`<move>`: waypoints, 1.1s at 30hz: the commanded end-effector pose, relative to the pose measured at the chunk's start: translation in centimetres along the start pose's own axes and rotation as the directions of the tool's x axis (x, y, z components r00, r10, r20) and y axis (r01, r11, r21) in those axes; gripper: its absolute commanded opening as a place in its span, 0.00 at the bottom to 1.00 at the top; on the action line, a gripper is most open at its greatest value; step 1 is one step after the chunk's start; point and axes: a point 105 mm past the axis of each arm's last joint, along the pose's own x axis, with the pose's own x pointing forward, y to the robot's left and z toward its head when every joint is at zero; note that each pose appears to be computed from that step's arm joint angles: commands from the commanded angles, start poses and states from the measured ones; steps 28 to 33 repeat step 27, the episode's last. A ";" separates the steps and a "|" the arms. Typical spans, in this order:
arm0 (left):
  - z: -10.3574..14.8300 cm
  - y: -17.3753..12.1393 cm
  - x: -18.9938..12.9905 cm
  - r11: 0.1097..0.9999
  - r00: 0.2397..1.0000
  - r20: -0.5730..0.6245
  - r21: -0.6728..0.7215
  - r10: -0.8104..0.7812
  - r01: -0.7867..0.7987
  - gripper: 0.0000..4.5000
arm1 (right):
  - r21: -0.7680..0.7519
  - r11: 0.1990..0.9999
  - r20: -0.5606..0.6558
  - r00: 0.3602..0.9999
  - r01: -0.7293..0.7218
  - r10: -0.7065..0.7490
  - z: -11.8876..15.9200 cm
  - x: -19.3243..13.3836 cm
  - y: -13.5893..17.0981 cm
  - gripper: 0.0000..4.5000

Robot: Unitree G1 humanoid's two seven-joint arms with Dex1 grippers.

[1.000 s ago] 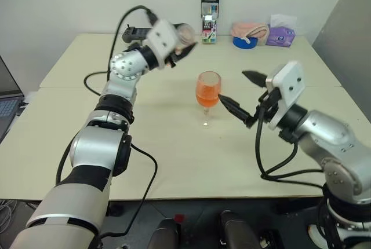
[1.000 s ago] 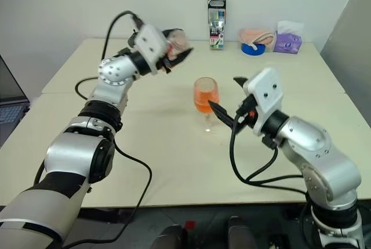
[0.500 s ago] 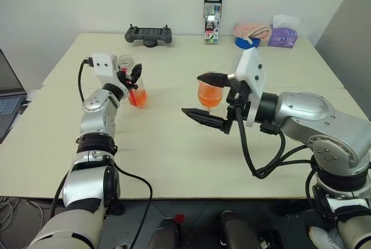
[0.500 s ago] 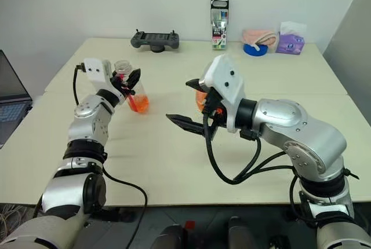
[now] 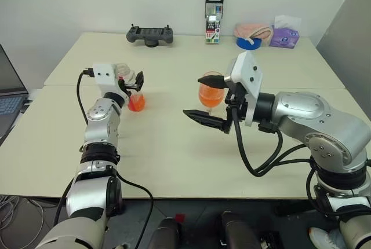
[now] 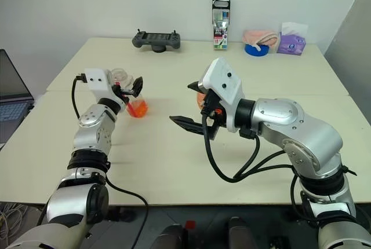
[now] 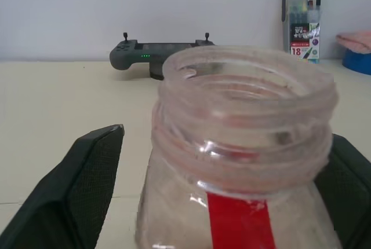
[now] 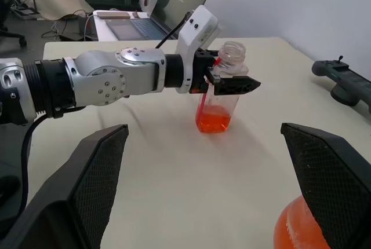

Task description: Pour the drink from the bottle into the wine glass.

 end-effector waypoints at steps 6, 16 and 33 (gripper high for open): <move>2.0 0.3 -1.2 0.999 0.999 0.051 0.050 -0.016 0.013 0.99 | -0.055 0.998 0.037 0.999 0.009 -0.007 1.2 -0.5 0.0 1.00; 9.6 -2.1 -11.0 0.867 0.875 -0.006 0.131 -0.484 0.480 0.99 | 0.009 0.989 0.041 0.989 0.145 -0.145 1.7 -5.7 -4.0 1.00; 11.9 -4.5 -13.0 0.654 0.649 -0.175 0.037 -0.740 0.755 0.99 | -0.019 0.958 -0.113 0.951 0.287 -0.287 -1.6 -9.6 -7.8 1.00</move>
